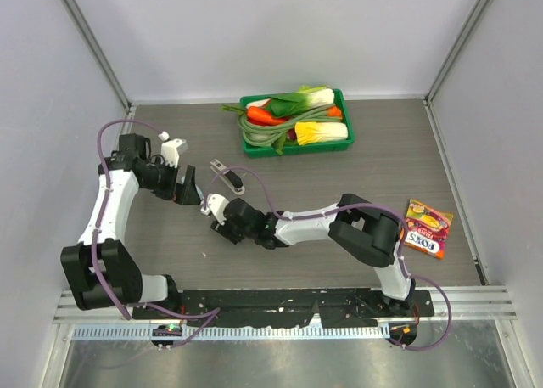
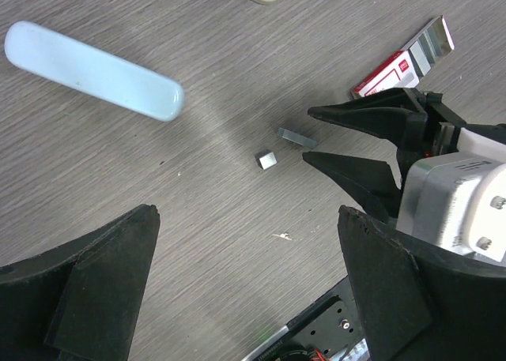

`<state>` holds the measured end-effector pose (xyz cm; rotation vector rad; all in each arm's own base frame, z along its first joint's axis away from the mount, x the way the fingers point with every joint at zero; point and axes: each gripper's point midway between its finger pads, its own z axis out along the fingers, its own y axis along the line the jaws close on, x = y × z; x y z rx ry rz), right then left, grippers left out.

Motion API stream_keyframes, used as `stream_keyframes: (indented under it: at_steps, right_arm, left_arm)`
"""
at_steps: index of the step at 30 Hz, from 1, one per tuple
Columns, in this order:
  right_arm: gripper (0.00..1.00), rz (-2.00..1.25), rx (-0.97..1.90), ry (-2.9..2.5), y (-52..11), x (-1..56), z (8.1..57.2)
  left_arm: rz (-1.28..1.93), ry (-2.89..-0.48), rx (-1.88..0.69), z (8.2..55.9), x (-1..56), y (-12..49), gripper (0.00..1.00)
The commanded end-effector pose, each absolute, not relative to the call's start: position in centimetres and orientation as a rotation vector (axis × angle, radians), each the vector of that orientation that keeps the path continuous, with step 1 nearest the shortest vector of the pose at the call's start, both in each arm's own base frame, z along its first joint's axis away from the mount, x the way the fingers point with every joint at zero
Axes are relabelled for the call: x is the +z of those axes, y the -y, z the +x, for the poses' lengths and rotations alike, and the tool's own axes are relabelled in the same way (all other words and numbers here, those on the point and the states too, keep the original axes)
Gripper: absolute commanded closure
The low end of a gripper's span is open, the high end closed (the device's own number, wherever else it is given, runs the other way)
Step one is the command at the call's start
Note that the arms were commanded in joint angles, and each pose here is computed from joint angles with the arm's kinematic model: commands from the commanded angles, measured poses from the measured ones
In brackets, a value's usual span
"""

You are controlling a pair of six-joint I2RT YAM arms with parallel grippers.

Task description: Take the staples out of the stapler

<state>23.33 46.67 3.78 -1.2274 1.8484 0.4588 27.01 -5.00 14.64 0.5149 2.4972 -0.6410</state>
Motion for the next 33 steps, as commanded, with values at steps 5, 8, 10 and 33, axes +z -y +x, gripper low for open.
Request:
stream_keyframes:
  at_steps: [5,8,10,33]
  right_arm:
    - [0.52,-1.183,0.456,-1.824,-48.2,4.8,23.9]
    - [0.54,-1.169,0.467,-1.838,-48.2,4.6,23.8]
    - [0.6,-1.157,0.475,-1.842,-48.3,4.6,23.8]
    - [0.94,-0.818,0.889,-1.878,-44.5,12.9,25.3]
  left_arm:
    - [0.546,-2.456,-0.665,26.6,15.4,5.1,0.0]
    - [0.546,-2.455,-0.664,26.6,15.4,5.1,0.0]
    - [0.545,-2.459,-0.667,26.5,15.3,5.1,0.0]
    - [0.677,-2.076,-0.556,29.4,22.2,6.4,0.0]
